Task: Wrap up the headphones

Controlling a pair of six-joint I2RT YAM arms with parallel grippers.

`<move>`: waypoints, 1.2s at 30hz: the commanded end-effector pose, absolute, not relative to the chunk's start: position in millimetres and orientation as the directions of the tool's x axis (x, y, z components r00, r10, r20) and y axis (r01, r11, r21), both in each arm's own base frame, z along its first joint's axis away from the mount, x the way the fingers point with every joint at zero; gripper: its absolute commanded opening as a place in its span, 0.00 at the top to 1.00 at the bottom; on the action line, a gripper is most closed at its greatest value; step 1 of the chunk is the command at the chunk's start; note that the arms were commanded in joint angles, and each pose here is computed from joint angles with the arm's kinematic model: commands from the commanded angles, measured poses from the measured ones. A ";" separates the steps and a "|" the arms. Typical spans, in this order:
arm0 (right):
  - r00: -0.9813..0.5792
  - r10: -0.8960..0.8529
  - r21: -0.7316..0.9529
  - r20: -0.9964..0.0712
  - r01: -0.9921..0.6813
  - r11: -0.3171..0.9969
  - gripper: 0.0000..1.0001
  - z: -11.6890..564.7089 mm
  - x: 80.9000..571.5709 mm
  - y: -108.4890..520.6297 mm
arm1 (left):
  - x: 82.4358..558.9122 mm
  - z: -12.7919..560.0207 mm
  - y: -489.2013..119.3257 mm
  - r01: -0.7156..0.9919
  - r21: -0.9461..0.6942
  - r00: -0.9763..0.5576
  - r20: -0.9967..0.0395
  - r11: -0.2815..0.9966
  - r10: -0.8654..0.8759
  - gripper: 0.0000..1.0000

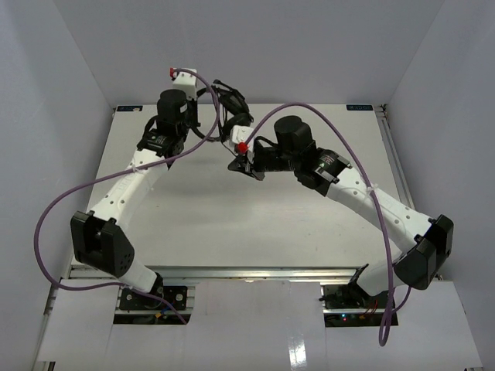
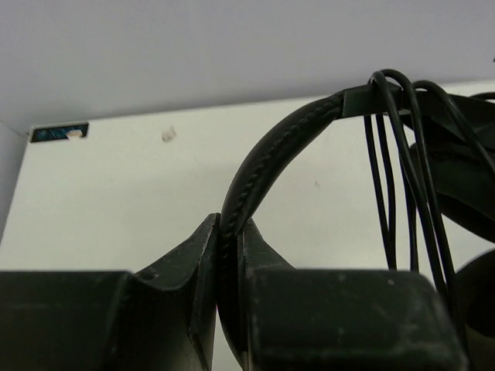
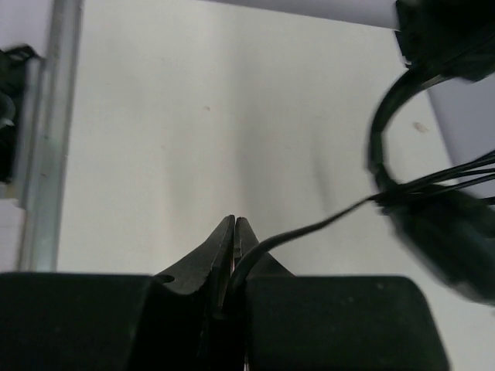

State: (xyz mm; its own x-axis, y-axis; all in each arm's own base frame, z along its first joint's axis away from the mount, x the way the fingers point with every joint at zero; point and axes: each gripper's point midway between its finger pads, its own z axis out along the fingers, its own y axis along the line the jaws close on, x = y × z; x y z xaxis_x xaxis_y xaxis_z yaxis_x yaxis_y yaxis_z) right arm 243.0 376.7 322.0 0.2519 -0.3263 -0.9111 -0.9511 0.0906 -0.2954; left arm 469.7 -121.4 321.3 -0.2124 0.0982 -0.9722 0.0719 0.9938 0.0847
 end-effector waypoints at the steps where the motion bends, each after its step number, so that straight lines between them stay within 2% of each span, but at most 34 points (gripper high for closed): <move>1: 0.415 -0.577 -0.599 -0.704 -0.783 0.168 0.92 336.4 273.2 333.5 | 459.9 301.2 -126.4 0.130 0.101 -0.236 -0.963 0.986 0.130 1.00; 7: 0.499 -0.677 -0.795 -0.541 -0.566 0.218 0.92 364.6 307.6 320.0 | 426.6 239.2 -157.3 0.343 0.065 -0.328 -0.926 0.937 0.184 1.00; 12: 0.507 -0.765 -0.889 -0.396 -0.421 0.180 0.92 358.4 331.5 310.3 | 392.5 229.8 -181.0 0.514 0.026 -0.322 -0.920 0.857 0.222 1.00; 18: 0.500 -0.815 -0.940 -0.293 -0.306 0.150 0.92 348.0 350.3 308.8 | 355.2 225.7 -208.9 0.659 -0.038 -0.343 -0.904 0.751 0.255 1.00; 28: 0.520 -0.787 -0.934 -0.332 -0.299 0.196 0.88 354.9 363.6 317.3 | 315.9 224.4 -220.3 0.725 -0.107 -0.388 -0.879 0.681 0.275 1.00; 36: 0.543 -0.697 -0.863 -0.468 -0.450 0.228 0.87 342.3 358.6 317.1 | 308.5 234.6 -222.7 0.723 -0.148 -0.410 -0.878 0.674 0.247 1.00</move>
State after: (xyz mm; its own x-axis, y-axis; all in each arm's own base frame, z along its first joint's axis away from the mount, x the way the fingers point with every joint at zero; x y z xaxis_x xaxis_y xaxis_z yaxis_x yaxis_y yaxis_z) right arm 349.7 330.9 318.5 0.5616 -0.7416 -0.3670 -0.4238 0.1232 -0.8973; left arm 326.4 -212.4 203.9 -0.4515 0.2821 -0.8465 0.6736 0.7299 -0.1160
